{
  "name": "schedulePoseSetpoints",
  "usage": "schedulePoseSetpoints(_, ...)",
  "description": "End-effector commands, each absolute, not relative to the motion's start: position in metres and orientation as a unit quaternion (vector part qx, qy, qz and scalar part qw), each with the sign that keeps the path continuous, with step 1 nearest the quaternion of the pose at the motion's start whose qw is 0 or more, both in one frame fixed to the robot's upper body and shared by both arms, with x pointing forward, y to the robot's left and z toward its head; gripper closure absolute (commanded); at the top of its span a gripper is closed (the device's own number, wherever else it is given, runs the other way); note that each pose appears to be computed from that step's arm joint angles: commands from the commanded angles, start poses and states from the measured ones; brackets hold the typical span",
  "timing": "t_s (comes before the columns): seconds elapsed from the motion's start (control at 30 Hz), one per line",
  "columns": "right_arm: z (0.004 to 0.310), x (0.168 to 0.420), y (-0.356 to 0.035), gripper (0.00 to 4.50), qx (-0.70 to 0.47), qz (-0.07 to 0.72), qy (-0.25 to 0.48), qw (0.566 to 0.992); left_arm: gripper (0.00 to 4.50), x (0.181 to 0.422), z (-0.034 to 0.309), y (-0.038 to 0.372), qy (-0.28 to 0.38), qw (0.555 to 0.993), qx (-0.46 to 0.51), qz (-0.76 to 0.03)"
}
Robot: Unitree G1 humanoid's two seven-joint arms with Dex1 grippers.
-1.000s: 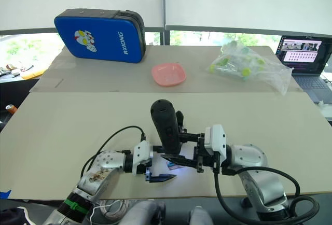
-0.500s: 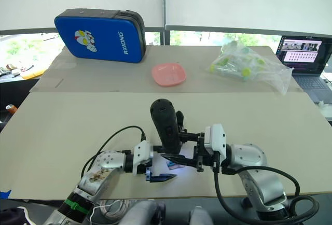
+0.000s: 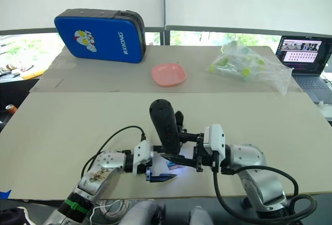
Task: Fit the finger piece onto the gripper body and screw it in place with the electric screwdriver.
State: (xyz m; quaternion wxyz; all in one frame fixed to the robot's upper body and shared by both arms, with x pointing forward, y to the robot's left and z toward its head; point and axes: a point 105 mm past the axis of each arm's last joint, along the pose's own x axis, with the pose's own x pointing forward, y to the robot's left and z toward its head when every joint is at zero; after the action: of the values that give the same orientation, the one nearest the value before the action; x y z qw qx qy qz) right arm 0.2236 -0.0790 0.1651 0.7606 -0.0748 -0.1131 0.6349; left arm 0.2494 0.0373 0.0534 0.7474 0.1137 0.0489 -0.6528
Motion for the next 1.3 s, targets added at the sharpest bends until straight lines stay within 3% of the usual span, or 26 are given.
schedulePoseSetpoints(0.03,0.174,0.222,-0.077,2.6,-0.086,0.634,-0.136,0.756,0.03,0.243,0.041,0.034,0.075,0.742,0.104,-0.658)
schedulePoseSetpoints(1.3,0.164,0.227,-0.078,2.6,-0.077,0.626,-0.098,0.77,0.03,0.244,0.041,0.036,0.078,0.745,0.103,-0.655)
